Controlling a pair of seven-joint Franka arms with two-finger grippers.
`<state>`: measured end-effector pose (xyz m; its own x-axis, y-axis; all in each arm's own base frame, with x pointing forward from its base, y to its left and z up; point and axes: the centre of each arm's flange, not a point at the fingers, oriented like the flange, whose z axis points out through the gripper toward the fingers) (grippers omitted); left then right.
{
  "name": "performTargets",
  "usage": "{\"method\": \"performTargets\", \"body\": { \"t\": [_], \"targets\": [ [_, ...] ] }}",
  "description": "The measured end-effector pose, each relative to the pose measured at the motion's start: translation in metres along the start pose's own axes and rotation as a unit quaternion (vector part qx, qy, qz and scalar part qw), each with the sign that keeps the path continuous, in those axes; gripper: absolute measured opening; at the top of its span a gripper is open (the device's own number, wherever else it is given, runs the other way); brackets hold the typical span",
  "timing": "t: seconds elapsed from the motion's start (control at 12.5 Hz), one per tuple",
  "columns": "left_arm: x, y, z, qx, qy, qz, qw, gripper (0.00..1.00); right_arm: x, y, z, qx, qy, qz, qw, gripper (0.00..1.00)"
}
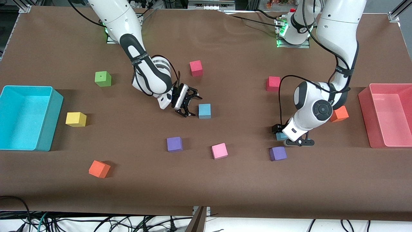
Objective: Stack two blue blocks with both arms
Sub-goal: 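Close the left gripper on the second cyan cube, then lift the second cyan cube and carry it toward the first cube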
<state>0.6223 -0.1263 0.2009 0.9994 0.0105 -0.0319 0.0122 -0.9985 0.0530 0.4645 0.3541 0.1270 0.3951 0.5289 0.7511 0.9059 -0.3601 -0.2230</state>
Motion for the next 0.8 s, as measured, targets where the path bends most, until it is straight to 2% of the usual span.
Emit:
{"method": "performTargets", "body": {
  "t": [0.32, 0.48, 0.72, 0.8],
  "targets": [
    [-0.0031, -0.0015, 0.0045, 0.001, -0.005, 0.001, 1.0, 1.0, -0.0024, 0.0, 0.0014, 0.001, -0.001, 0.001, 1.0, 1.0],
    [-0.0039, -0.0019, 0.0068, 0.002, -0.007, 0.001, 1.0, 0.94, -0.0037, 0.0, 0.0023, 0.001, -0.002, 0.0, 1.0, 1.0],
    [-0.0036, -0.0022, 0.0061, 0.002, -0.006, 0.001, 1.0, 0.63, -0.004, 0.0001, 0.0026, 0.002, -0.002, 0.0, 1.0, 1.0],
    [-0.0033, -0.0023, 0.0056, 0.002, -0.004, 0.001, 1.0, 0.61, -0.0039, 0.0, 0.0027, 0.002, -0.002, 0.0, 1.0, 1.0]
  ]
}}
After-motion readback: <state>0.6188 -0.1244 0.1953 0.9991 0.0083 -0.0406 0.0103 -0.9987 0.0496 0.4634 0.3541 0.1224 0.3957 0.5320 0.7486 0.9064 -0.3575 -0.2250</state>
